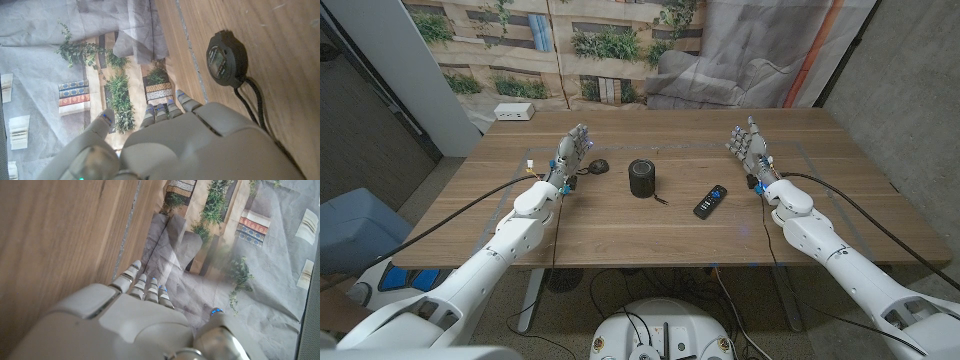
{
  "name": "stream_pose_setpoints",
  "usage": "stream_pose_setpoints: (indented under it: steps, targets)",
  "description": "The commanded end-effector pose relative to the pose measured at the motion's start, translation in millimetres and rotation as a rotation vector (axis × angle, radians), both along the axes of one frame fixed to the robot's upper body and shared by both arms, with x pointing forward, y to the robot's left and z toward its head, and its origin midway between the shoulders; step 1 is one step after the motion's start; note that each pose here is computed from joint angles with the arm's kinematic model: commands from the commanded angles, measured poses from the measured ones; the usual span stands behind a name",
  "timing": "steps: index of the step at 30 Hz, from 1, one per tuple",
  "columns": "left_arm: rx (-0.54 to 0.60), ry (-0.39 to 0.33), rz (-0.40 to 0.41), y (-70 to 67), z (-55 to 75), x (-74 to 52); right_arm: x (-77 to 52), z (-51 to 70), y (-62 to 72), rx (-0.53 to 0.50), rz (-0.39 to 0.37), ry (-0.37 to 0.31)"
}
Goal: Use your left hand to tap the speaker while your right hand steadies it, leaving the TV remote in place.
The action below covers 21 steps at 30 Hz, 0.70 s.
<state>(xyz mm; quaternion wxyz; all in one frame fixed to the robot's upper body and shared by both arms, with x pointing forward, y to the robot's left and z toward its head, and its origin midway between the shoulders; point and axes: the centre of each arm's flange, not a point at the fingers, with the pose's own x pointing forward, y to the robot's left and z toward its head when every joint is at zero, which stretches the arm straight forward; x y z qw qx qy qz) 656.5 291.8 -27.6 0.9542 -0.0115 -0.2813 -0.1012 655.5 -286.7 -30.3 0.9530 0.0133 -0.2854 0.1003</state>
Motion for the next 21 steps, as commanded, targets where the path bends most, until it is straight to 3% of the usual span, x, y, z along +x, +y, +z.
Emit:
stream_pose_setpoints:
  steps: [1,10,13,21]
  targets:
    - [0.085,0.015,0.002,2.7,4.1,-2.2,6.0,-7.6,5.7,-0.009,-0.015,0.02]
    - [0.155,-0.007,-0.02,3.9,11.8,-8.4,8.2,-5.8,5.3,-0.02,-0.03,0.012]
    - [0.161,-0.008,-0.08,2.6,11.9,-10.5,10.0,-5.6,6.5,-0.021,-0.033,0.007]
    - [0.263,-0.001,-0.133,2.0,15.3,-15.2,11.5,-5.0,10.8,-0.034,-0.034,-0.002]
